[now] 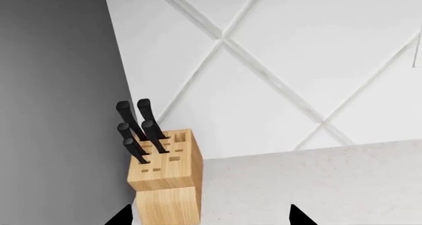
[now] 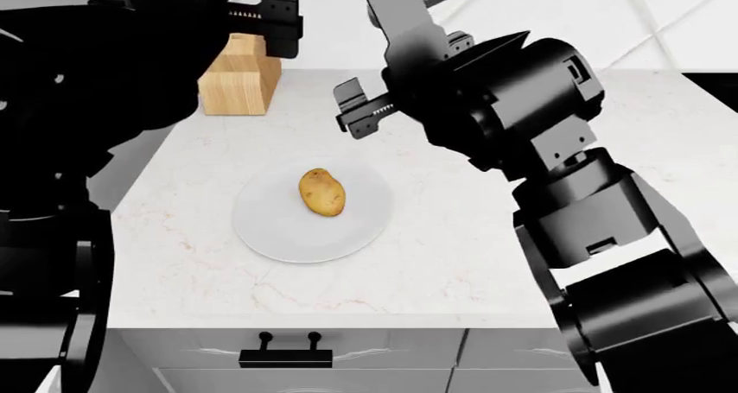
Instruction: Place the potato on the top rack of the oven.
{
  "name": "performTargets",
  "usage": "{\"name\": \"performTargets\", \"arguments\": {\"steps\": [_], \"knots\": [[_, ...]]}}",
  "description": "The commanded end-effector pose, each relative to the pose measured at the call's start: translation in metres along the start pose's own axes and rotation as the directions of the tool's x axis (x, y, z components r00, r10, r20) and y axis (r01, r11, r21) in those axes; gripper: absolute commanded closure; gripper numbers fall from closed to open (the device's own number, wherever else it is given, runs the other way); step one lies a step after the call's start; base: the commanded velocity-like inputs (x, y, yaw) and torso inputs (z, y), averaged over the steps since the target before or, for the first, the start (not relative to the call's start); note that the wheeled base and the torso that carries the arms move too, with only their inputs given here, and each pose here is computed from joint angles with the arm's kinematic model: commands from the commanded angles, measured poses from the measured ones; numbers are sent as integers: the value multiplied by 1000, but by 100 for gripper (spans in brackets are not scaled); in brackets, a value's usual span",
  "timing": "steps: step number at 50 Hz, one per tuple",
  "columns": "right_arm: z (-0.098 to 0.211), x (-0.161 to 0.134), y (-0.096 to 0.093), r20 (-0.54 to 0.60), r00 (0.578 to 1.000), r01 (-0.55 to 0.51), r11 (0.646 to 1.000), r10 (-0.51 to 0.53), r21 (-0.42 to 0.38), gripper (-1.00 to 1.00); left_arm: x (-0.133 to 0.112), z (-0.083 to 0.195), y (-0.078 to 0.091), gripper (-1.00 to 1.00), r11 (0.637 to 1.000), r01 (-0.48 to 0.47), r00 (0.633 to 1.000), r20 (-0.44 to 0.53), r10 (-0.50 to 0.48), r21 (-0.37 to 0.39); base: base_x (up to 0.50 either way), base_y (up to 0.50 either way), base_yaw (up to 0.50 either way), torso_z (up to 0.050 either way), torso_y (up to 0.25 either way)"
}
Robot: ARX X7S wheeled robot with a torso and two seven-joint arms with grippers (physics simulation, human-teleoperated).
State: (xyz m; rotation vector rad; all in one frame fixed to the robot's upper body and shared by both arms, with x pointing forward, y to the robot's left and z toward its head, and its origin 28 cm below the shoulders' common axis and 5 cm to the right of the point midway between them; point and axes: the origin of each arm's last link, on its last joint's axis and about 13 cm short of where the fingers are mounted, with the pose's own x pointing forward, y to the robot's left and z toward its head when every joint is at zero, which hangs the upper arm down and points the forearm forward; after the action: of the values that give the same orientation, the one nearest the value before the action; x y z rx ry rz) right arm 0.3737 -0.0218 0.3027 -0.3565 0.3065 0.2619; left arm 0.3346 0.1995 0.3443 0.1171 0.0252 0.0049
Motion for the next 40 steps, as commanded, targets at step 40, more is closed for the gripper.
{"name": "performTargets", "arguments": {"steps": [40], "knots": [[-22,-9,51,6,987,-158,986,159,-55,-100,-1,-6,1,-100,1000,-3,1000,-10,3,-11,0,0,0,0,0]]}}
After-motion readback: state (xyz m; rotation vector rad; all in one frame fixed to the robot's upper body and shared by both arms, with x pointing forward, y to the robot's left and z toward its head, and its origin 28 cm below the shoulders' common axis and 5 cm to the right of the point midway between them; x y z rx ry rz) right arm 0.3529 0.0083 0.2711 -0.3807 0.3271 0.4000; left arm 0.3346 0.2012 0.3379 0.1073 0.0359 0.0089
